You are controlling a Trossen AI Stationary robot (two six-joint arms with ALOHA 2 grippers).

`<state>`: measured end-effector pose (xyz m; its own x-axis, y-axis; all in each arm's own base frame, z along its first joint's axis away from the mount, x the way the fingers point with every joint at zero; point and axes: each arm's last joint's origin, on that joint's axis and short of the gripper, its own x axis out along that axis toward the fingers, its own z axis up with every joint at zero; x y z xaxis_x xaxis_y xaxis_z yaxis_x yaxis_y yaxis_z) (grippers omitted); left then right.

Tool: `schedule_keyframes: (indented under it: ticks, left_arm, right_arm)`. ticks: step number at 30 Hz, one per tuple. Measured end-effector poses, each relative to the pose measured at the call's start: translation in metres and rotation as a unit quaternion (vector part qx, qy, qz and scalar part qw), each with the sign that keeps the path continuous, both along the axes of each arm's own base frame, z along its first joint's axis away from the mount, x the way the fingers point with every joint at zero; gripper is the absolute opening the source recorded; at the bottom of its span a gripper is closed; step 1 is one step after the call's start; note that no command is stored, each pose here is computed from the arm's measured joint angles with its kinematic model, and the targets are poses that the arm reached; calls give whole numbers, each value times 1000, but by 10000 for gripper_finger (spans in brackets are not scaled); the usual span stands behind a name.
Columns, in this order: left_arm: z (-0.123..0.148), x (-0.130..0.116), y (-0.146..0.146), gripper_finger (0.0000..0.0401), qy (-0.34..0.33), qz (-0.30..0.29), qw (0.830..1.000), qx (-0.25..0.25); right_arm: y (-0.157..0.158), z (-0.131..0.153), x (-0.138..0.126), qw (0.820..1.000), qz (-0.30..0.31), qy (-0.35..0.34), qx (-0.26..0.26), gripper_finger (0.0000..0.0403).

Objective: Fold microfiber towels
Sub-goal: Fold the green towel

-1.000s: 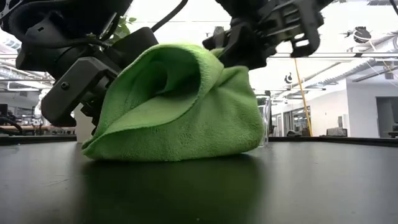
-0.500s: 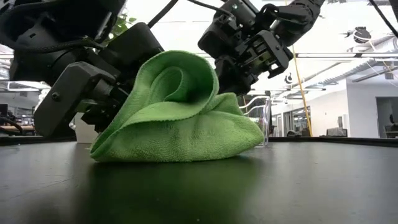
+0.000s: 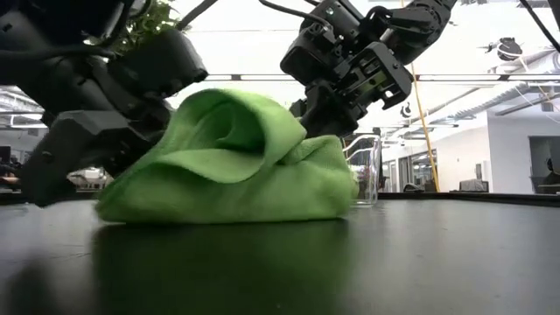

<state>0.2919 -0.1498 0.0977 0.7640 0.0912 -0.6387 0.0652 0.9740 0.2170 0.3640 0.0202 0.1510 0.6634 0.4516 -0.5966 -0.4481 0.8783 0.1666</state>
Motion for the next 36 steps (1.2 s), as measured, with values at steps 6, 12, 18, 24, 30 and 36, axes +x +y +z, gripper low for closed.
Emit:
schedule_keyframes:
  ticks: [6,12,18,24,30,36]
  left_arm:
    - [15,-5,1,126,9,4,1000,-10]
    - [7,2,11,111,35,4,998,-56]
    - [-5,14,12,83,19,-18,993,-112]
    - [-22,24,10,58,-16,-38,990,-133]
    - [-26,27,9,49,-35,-41,989,-139]
    - [-27,27,9,49,-33,-39,989,-140]
  right_arm:
    - [0,0,-1,1000,5,5,9,5]
    - [1,8,3,999,9,-40,5,38]
    - [1,20,3,998,7,-64,9,74]
    - [-1,25,4,997,-6,-59,55,99]
    - [-3,28,5,995,-8,-69,66,115]
    - [-6,48,3,991,-9,-115,65,116]
